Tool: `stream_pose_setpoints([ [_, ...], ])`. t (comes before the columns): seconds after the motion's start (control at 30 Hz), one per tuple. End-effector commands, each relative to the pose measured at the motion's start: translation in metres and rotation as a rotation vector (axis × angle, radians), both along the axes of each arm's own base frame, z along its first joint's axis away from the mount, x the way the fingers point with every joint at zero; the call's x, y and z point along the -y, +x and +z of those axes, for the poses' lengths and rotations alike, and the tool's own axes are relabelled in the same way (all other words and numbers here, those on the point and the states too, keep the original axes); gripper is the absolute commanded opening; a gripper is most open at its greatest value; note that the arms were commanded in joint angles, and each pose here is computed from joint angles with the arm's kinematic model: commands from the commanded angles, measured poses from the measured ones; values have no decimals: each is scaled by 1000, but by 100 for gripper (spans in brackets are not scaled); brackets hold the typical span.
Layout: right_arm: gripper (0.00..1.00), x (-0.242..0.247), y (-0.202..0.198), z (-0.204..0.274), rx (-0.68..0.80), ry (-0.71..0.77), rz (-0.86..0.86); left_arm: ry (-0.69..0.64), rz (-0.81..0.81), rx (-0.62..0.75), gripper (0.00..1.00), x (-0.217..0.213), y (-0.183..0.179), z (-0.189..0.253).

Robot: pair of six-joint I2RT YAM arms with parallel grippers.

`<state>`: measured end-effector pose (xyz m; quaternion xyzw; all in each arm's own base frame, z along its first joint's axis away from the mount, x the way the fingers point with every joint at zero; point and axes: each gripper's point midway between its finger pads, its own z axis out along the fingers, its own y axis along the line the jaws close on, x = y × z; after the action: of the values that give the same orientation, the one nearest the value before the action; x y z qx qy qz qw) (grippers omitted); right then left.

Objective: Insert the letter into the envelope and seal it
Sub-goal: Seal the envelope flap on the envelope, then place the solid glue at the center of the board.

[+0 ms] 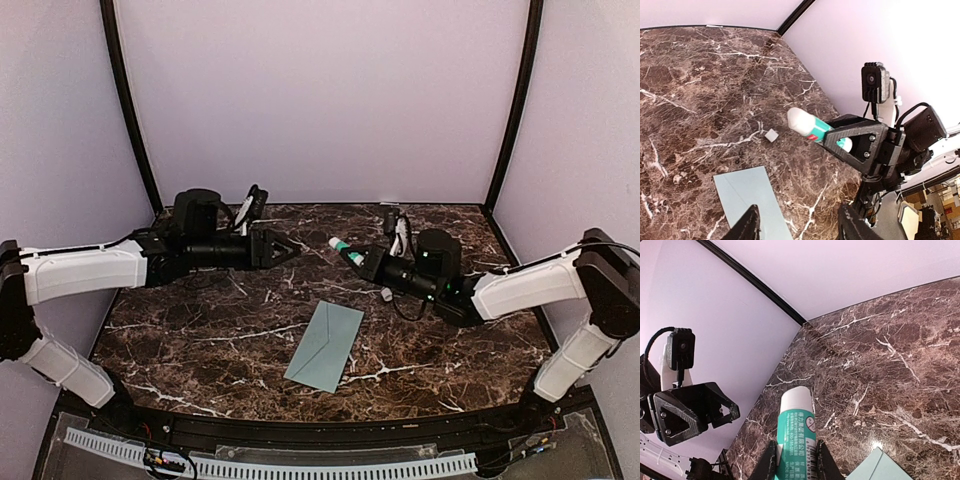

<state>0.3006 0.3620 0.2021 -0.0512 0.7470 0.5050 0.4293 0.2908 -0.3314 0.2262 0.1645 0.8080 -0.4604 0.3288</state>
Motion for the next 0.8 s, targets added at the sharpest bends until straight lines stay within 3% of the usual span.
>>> stream_pose_setpoints([
  [0.0,11,-1,-11,51,158,50,-31,-197,-27,-13,56,6,-11,42],
  [0.23,11,-7,-27,96,318,49,-99,-409,-124,-86,75,14,-30,74],
  [0.77,12,-46,-50,123,437,61,-35,-528,-167,-113,79,39,-29,94],
])
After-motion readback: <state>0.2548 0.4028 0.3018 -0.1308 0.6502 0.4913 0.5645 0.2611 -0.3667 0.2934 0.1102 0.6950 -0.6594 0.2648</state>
